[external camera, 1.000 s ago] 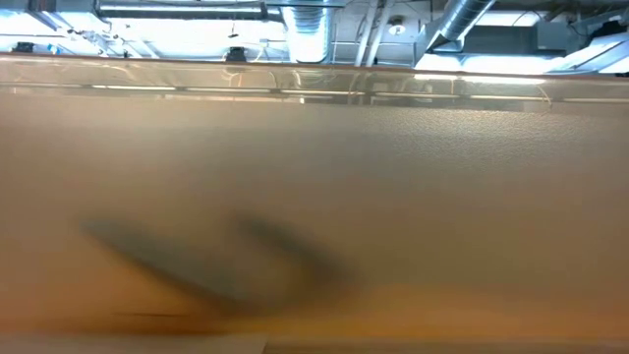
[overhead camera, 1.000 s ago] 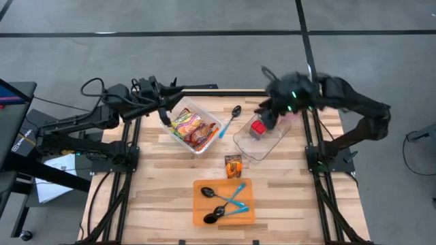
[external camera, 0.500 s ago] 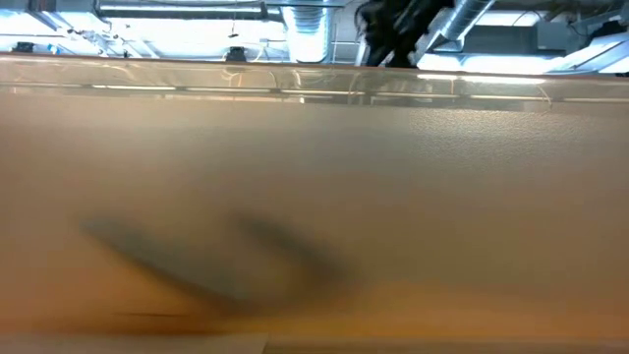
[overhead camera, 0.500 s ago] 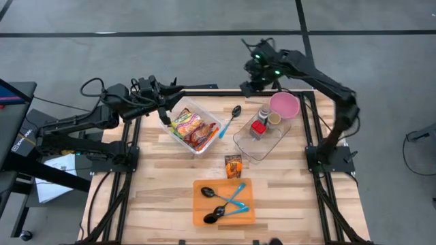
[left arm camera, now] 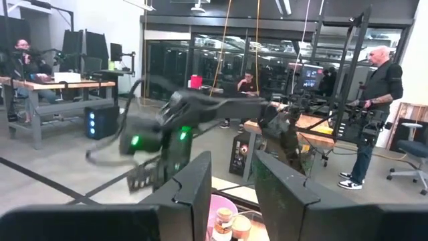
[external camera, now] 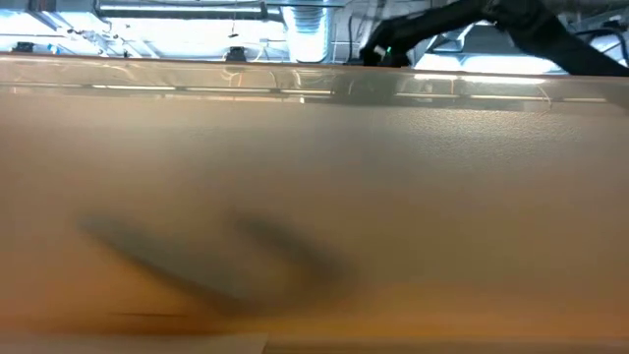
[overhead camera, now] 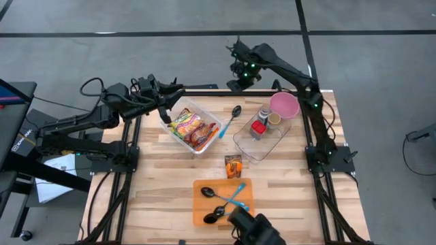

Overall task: Pick & Place Food Item
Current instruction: Put the black spoon into the orange bin

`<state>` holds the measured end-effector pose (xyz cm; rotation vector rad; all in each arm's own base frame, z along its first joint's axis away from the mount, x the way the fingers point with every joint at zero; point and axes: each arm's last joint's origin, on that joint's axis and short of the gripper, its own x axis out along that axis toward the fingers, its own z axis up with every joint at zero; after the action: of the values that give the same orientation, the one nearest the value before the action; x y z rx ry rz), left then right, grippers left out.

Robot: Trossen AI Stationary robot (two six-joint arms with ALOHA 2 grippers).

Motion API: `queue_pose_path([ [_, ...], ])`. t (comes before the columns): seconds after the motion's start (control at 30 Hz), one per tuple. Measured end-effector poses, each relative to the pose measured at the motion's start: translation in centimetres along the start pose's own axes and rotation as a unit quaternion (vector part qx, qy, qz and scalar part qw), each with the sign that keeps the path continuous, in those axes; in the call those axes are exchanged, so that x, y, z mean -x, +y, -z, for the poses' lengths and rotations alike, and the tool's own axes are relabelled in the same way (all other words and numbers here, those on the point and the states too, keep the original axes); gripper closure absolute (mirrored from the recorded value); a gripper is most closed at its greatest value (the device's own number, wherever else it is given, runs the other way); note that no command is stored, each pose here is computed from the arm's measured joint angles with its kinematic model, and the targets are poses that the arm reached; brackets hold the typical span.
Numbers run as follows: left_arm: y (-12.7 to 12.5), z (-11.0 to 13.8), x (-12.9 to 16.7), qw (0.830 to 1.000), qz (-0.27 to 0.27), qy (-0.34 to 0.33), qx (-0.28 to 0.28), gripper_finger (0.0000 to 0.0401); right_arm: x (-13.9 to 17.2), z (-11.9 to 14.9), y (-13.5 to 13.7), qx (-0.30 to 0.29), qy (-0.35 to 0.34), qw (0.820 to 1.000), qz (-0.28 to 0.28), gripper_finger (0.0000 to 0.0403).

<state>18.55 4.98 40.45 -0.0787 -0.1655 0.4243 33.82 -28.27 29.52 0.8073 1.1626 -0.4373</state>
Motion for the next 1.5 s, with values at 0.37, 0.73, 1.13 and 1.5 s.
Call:
queue_pose_path([
  [0.37, 0.0, 0.0, 0.0, 1.0, 0.0, 0.0, 0.0, 0.0297, -4.2, -1.2, -2.1, -0.018, 0.039, 0.999, 0.008, 0.0259],
  [0.73, 0.1, 0.0, 0.0, 1.0, -0.001, 0.0, 0.0, 0.0297, -7.6, -1.2, -5.0, -0.083, 0.109, 0.991, 0.014, 0.0259],
  [1.13, 0.1, 0.0, 0.0, 1.0, -0.002, 0.0, 0.0, 0.0297, -7.1, -1.2, -6.7, -0.099, 0.115, 0.988, 0.024, 0.0259],
  [1.5, 0.1, 0.0, 0.0, 1.0, -0.002, 0.0, 0.0, 0.0297, -9.3, -0.2, -4.8, -0.093, 0.149, 0.984, 0.021, 0.0259],
])
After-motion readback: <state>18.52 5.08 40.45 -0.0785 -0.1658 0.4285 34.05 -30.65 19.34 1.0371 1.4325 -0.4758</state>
